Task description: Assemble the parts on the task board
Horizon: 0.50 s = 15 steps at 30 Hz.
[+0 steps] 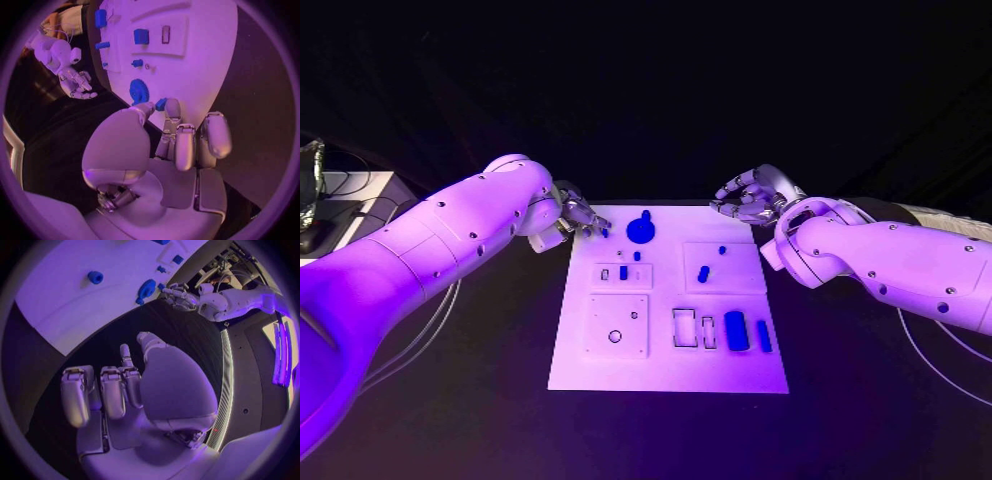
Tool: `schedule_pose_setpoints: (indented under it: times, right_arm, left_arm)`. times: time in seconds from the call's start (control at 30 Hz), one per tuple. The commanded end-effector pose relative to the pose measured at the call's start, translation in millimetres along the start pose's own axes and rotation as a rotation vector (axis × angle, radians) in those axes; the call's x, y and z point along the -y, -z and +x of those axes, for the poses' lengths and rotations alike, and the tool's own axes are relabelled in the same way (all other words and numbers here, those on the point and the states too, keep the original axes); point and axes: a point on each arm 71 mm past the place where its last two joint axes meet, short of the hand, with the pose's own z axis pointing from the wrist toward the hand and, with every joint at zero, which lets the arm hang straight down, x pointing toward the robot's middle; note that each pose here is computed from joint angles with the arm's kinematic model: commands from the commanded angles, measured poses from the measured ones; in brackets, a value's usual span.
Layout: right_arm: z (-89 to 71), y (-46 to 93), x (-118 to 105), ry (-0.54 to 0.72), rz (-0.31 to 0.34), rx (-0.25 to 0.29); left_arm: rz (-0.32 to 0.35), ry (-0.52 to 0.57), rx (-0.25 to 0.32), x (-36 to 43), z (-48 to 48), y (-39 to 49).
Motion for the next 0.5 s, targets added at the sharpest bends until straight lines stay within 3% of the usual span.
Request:
schedule_pose_setpoints:
  times: [0.03,0.5]
  right_arm:
    - [0.2,-0.2,-1.5,0.009,-0.015,-0.003]
    - [-0.1,-0.9,-0.8,0.01,-0.013,-0.002]
  left_arm:
    - [0.024,0.008,-0.023,3.7,2.5,0.0]
    - [0.033,0.014,-0.007,4.6,2.0,0.2]
